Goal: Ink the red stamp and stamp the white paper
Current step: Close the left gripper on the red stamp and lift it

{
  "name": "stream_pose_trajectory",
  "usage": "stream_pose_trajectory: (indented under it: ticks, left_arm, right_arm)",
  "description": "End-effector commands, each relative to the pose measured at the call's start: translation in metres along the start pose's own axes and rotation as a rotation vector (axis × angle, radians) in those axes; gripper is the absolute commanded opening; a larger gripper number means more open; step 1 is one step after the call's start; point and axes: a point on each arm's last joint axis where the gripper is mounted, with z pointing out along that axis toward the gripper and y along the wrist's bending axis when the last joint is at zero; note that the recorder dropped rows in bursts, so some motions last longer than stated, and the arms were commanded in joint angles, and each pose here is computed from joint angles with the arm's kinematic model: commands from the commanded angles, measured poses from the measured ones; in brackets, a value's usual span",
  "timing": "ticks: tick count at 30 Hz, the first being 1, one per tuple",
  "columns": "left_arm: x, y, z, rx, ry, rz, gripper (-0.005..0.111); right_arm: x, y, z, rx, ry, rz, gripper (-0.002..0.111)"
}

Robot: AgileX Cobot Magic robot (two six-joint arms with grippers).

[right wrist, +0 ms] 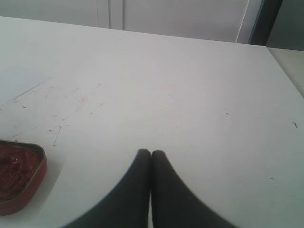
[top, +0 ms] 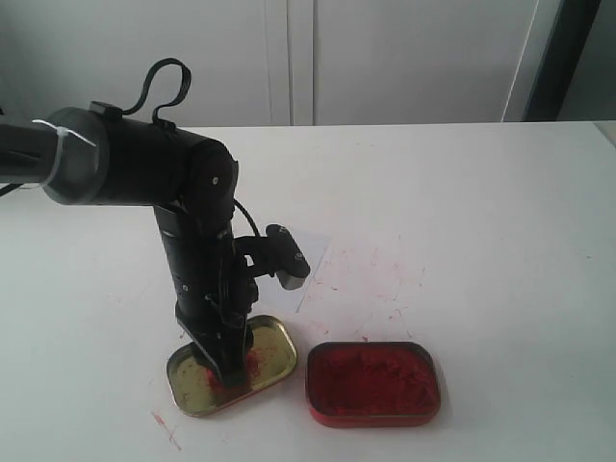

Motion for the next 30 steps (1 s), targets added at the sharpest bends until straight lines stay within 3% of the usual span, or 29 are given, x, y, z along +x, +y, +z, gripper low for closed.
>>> stream_pose_trajectory:
  ticks: [1, 4, 14, 30]
  left_arm:
    - [0.0, -0.002, -0.001, 0.007, 0.006, -0.005, 0.043]
    - [0.0, -0.002, -0.001, 0.007, 0.006, -0.005, 0.038]
    - [0.0, -0.002, -0.001, 0.009, 0.009, -0.005, 0.0]
    - [0.004, -0.007, -0.026, -0.015, -0.03, 0.004, 0.0]
  right_arm:
    - [0.0, 0.0, 0.0, 0.004, -0.016, 0.001, 0.0]
    - [0.0, 0.0, 0.0, 0.004, -0.016, 0.001, 0.0]
    - [0.0, 0.0, 0.0, 0.004, -0.016, 0.001, 0.0]
    - [0.0, 0.0, 0.0, 0.004, -0.016, 0.001, 0.0]
